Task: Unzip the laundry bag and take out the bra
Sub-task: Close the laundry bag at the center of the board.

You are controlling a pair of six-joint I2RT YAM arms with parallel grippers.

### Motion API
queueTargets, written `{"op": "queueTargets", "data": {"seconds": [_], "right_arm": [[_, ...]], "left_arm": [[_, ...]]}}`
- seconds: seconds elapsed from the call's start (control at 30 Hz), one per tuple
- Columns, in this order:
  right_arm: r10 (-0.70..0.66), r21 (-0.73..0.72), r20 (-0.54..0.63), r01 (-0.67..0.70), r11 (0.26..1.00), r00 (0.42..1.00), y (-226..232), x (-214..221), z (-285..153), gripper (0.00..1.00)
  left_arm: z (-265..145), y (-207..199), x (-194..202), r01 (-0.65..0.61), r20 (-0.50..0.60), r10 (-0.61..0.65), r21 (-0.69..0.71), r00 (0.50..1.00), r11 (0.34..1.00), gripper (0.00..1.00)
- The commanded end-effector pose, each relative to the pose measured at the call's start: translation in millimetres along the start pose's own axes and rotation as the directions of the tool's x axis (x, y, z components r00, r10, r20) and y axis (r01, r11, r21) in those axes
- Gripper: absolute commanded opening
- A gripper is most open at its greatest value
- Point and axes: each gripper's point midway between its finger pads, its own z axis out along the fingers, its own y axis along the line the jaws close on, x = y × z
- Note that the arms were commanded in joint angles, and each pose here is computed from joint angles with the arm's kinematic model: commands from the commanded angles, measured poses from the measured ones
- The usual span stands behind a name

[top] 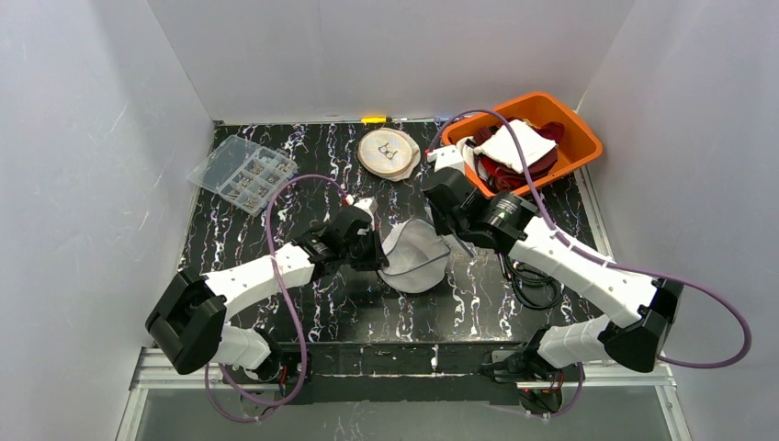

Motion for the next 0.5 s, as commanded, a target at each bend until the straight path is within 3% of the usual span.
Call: {"op": "queueTargets", "data": {"seconds": [0.0,0.17,0.47], "right_arm": [[0.119,0.041,0.086,-0.123,0.992,0.989,3,-12,2,0.01],[0.232,-0.051,0.113,-0.227,0.973,0.966,21,-16,6,0.01],[0.314,-0.254,-0.011,-0.306,0.917,0.949,80,-2,28,0.01]], "left_arm": [[-15,-15,-18,-0.008,0.070,0.004,0.055,0.998,0.998,0.00],[-18,-12,-16,-0.013,0.073,0.009,0.051,0.997,0.999,0.00],[-6,-5,-2,-0.001,0.039,-0.001,0.050,0.999,0.999,0.00]]}}
